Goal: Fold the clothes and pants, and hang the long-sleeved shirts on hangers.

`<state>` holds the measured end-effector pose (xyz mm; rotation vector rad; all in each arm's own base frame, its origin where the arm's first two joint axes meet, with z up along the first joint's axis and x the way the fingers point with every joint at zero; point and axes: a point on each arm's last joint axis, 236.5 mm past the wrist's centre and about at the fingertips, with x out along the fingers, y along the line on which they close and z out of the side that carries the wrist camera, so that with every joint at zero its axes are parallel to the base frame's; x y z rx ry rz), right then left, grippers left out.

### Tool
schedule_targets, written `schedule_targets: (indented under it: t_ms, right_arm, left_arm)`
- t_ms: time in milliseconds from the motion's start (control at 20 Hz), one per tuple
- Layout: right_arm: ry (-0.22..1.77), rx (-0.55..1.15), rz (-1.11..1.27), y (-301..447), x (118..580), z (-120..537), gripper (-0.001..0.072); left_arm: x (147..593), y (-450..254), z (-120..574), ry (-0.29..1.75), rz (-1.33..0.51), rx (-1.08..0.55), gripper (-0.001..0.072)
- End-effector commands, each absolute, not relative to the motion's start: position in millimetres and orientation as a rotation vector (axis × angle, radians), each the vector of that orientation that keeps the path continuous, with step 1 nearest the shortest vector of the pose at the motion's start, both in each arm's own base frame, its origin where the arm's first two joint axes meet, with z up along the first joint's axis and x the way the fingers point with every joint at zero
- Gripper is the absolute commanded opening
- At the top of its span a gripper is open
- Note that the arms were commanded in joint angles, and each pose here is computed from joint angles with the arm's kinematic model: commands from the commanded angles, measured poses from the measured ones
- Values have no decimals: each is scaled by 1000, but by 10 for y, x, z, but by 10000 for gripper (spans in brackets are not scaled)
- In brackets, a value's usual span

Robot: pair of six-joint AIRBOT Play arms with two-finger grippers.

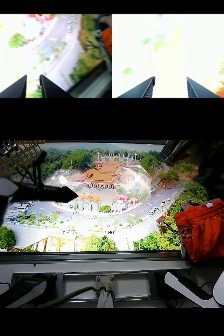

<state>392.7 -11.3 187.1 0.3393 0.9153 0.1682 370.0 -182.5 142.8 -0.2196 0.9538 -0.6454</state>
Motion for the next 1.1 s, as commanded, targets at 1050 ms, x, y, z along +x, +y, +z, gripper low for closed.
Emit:
schedule_targets:
  t_ms: [1050]
  right_arm:
    - [1025, -92, 649, 2072, 3545, 1511, 465]
  left_arm:
    - [3962, -1339, 1658, 901, -455, 70, 180]
